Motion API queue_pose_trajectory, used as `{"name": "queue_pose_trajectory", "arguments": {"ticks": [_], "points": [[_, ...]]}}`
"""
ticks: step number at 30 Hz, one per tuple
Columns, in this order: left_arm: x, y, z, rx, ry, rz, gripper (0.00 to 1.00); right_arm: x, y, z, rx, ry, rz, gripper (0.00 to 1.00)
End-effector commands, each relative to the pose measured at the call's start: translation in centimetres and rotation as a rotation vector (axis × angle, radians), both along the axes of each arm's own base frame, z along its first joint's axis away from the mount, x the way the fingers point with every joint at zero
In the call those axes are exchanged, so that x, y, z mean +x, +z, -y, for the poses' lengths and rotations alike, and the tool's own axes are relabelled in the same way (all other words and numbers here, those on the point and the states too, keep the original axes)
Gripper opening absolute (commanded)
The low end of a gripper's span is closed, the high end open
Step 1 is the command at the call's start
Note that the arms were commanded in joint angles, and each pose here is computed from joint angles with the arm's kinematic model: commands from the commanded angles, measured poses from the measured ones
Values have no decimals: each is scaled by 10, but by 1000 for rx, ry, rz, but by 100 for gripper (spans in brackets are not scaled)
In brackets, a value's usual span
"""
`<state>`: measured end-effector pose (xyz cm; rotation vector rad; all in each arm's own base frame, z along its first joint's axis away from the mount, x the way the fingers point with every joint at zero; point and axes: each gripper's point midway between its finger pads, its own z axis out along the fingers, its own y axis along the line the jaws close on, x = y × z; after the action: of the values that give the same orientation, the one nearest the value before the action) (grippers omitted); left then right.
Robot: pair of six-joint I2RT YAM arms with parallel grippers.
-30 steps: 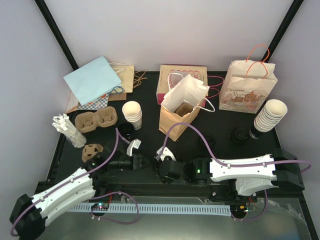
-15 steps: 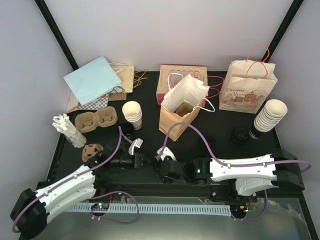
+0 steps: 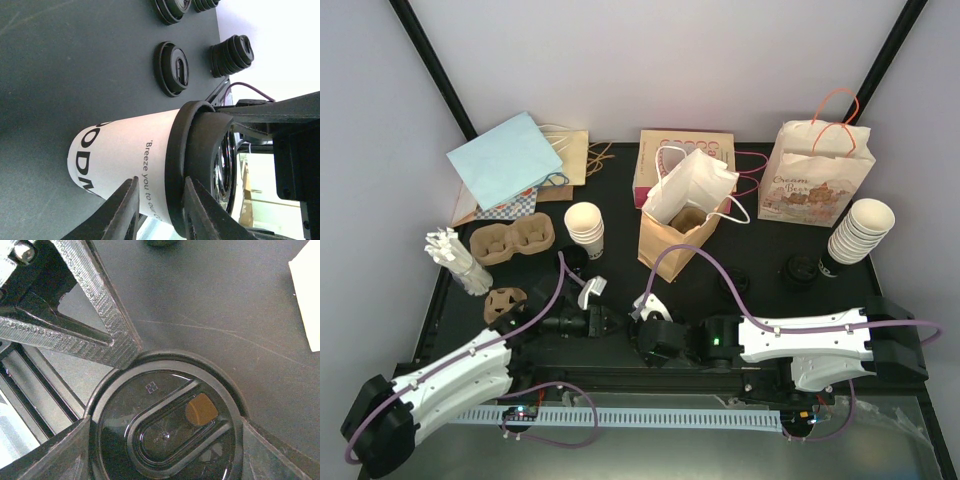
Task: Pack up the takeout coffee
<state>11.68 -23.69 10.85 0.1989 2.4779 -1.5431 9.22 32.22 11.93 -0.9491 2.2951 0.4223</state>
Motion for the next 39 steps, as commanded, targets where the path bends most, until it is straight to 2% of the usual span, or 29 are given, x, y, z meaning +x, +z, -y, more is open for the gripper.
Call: {"name": "queue_pose_trajectory", "arguments": {"ticks": [1,10,19,24,26,33,39], "points": [[-10,-15,0,58,-52,-47,26,-44,-77,39,-263,101,-235,74],[-7,-38,-16,220,-13,-75,23,-54,-90,47,-277,109,-296,74],[-9,-46,-19,250,-13,-92,22,-61,-98,52,-293,122,-333,74],[-5,-29,-14,196,-6,-55,22,-57,-93,55,-293,105,-317,74],[-2,-15,-11,152,0,-25,25,-52,-91,58,-301,89,-290,74],[3,32,-1,10,-3,79,47,-43,-77,48,-258,90,-229,74],[-2,25,5,-1,-52,49,60,-41,-75,43,-261,98,-215,74]]}}
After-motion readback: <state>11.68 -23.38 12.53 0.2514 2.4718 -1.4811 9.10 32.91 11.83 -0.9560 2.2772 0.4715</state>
